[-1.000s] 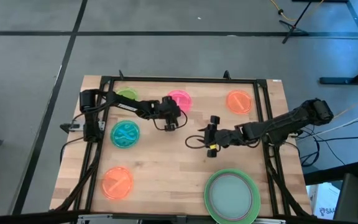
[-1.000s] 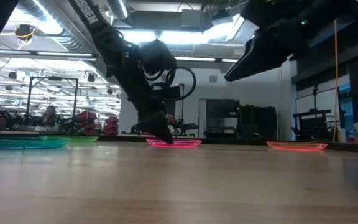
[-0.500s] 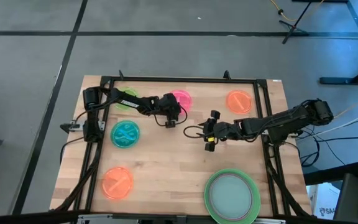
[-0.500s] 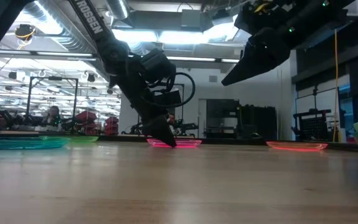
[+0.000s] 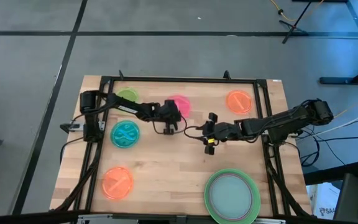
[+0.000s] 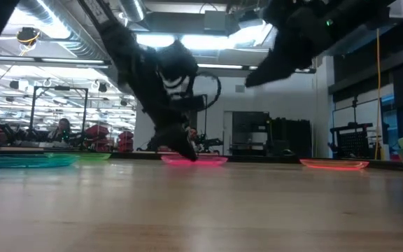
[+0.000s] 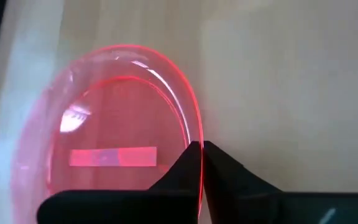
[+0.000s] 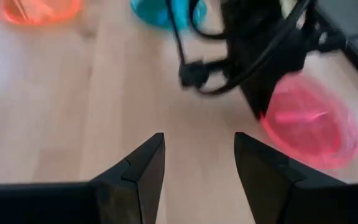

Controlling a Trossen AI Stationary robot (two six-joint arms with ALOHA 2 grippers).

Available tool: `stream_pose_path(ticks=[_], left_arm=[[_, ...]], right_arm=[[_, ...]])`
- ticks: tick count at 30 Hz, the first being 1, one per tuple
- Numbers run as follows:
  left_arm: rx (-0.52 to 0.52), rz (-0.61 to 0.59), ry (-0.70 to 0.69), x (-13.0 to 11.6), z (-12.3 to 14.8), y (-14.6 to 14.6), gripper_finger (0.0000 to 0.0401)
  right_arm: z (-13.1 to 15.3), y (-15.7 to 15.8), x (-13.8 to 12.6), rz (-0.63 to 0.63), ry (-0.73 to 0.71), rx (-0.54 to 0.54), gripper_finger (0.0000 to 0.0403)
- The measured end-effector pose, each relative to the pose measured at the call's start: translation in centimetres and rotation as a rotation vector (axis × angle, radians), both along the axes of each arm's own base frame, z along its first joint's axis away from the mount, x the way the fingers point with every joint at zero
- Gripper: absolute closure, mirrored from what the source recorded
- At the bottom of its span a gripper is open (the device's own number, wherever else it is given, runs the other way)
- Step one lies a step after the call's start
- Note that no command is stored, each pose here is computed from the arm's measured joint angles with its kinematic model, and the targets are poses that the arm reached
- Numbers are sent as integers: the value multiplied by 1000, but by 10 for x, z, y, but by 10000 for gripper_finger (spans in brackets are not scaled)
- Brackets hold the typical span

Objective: Stack plastic plates
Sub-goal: Stack the light pink plate on the blue plate

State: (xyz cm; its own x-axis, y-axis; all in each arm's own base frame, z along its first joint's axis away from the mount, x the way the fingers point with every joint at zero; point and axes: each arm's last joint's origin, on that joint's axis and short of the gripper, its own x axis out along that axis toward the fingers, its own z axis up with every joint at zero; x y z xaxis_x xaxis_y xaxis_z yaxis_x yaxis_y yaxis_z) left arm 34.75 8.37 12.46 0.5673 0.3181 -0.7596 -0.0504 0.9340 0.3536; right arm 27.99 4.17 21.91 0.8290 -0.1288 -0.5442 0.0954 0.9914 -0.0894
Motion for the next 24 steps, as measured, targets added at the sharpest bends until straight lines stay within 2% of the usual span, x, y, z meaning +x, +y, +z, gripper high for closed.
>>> stream_pose_path(ticks=[6,13,17,20,24], left_arm=[[21,-89,-49,-1,33,-43,398],[30,-290,-108,-4,54,-111,399],[55,-406,-126,-7,57,-143,399],[97,-395,-144,-9,59,-156,399],[114,-404,-158,-11,60,-166,399]], right_arm=[[11,17,1,89,-27,-93,219],[12,35,-2,231,-27,-192,219],[11,38,-3,338,-20,-170,219],[10,44,-4,421,-20,-125,219],[0,51,-1,481,13,-165,219]])
